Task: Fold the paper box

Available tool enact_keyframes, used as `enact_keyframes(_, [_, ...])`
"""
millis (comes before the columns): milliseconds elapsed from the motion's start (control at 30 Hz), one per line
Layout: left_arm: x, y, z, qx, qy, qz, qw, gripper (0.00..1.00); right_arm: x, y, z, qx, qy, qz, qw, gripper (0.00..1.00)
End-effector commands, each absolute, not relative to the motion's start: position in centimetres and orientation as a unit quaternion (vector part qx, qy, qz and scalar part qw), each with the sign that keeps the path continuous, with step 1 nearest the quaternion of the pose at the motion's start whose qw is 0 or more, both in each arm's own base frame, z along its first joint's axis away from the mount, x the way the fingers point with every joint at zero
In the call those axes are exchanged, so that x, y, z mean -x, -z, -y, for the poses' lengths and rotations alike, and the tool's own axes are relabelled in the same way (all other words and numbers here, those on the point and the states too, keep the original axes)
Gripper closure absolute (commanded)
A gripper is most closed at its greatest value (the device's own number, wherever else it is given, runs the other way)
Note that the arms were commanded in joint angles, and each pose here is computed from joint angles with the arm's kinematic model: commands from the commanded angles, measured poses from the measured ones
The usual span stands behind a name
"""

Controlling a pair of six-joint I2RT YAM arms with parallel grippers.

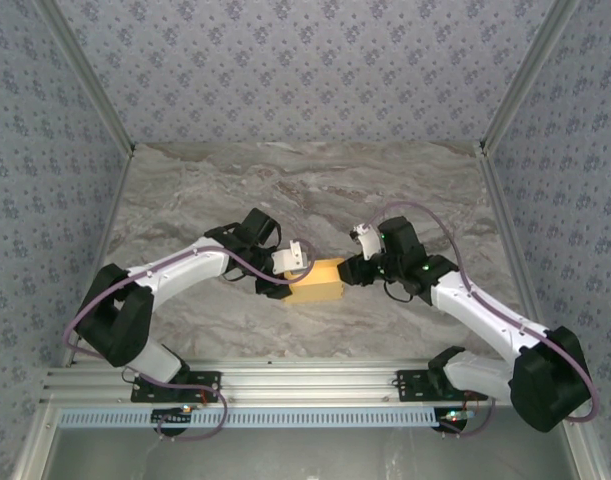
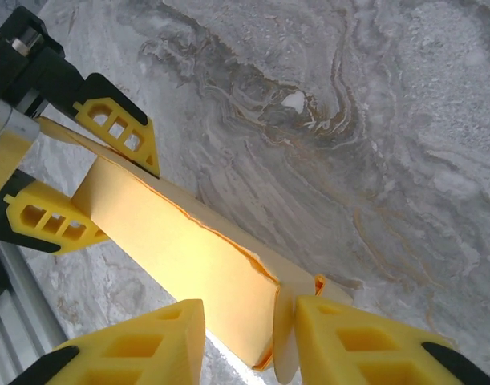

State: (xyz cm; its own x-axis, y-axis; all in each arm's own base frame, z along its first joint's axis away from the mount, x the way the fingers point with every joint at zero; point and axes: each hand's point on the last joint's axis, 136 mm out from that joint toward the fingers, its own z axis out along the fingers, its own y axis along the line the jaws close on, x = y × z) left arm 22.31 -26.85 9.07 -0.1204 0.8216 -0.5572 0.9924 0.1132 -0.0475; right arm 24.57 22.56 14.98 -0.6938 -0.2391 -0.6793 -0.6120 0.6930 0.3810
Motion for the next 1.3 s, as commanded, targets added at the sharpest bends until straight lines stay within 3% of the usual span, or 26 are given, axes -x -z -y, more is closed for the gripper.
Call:
enact_keyframes(0, [-22.6, -9.6, 26.4, -0.624, 0.199, -0.724, 0.214, 0.53, -25.3, -16.3, -22.7, 0.221, -0.294, -0.877, 0.310, 0.69])
enact_keyframes(300, [-22.8, -9.3, 26.4, -0.628, 0.184, -0.722, 0.225, 0.52, -25.9, -15.0, -23.3, 0.213, -0.261, -0.899, 0.281, 0.84])
enact_keyframes(500, [-22.8, -9.3, 26.4, -0.632, 0.183, -0.718, 0.229, 0.52, -26.4, -14.5, -23.0, 0.208, -0.241, -0.906, 0.280, 0.86])
enact_keyframes(600, [-22.7, -9.3, 26.4, -0.635, 0.181, -0.715, 0.230, 0.52, -27.0, -14.5, -22.3, 0.180, -0.228, -0.914, 0.282, 0.80])
enact_keyframes(967, [-23.1, -9.1, 26.5, -0.644, 0.171, -0.704, 0.244, 0.52, -28.4, -17.0, -21.2, -0.046, -0.376, -0.901, 0.211, 0.55])
enact_keyframes(1100, [-23.2, -9.0, 26.4, -0.643, 0.169, -0.708, 0.238, 0.52, -28.8, -16.4, -20.0, -0.079, -0.391, -0.896, 0.194, 0.40])
enact_keyframes(1267, [-23.0, -9.0, 26.6, -0.657, 0.170, -0.694, 0.242, 0.52, -30.2, -17.4, -19.0, -0.032, -0.383, -0.894, 0.231, 0.38])
